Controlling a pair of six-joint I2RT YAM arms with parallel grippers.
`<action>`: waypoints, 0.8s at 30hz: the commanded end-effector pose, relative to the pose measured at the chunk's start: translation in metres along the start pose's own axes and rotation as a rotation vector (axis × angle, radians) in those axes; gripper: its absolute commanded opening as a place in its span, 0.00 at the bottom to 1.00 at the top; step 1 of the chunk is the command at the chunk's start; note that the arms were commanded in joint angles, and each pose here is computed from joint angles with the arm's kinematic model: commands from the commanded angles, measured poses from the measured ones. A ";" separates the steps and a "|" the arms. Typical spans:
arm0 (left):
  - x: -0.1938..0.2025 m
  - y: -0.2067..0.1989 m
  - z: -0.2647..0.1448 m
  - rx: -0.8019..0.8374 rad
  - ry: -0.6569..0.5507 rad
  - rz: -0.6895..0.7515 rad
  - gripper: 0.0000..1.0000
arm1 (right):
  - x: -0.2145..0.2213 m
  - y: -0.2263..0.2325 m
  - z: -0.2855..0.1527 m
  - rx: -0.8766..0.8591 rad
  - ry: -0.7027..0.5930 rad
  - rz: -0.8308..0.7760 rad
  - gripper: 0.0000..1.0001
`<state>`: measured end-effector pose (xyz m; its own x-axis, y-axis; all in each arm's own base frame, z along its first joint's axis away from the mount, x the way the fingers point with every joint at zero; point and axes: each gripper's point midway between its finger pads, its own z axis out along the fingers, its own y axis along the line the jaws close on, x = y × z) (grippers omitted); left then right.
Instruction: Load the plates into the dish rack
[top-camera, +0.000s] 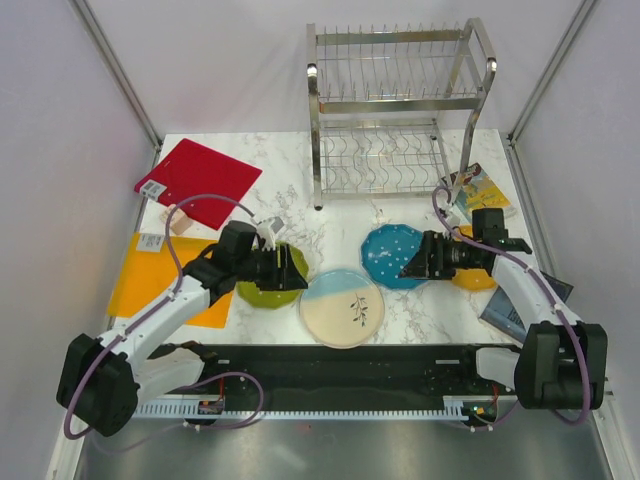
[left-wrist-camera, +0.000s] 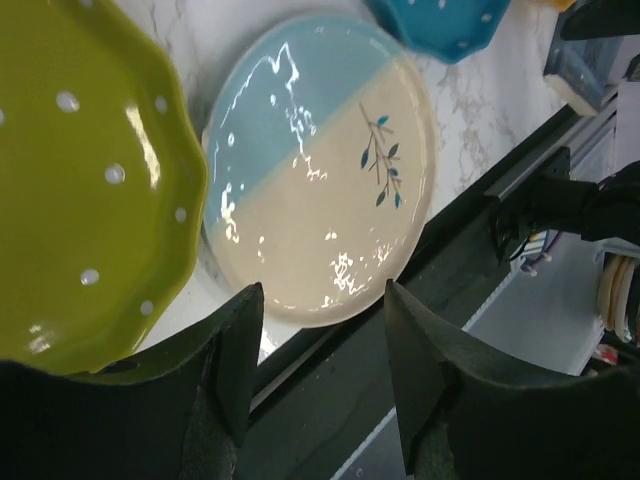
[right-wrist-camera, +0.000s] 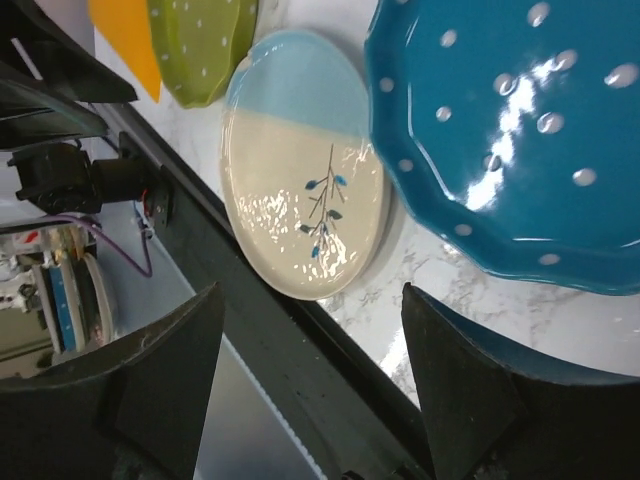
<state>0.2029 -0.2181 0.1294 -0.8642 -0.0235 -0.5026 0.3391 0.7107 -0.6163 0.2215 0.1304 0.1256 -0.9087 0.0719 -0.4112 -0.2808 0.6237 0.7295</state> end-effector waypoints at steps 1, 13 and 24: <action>0.036 -0.001 0.006 0.055 0.118 -0.173 0.58 | 0.020 0.017 0.017 -0.049 0.069 0.062 0.79; 0.068 0.029 0.024 -0.009 0.150 -0.240 0.60 | 0.061 -0.004 0.054 0.039 0.126 0.248 0.79; 0.068 0.042 0.048 -0.066 0.119 -0.230 0.60 | 0.082 -0.022 0.076 0.077 0.150 0.345 0.79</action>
<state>0.1589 -0.2145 0.0359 -0.9713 -0.0655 -0.2284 0.1033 0.7492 -0.6542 0.1734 0.1724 0.0404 -0.9880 0.1452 -0.0531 0.0553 0.6529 0.7555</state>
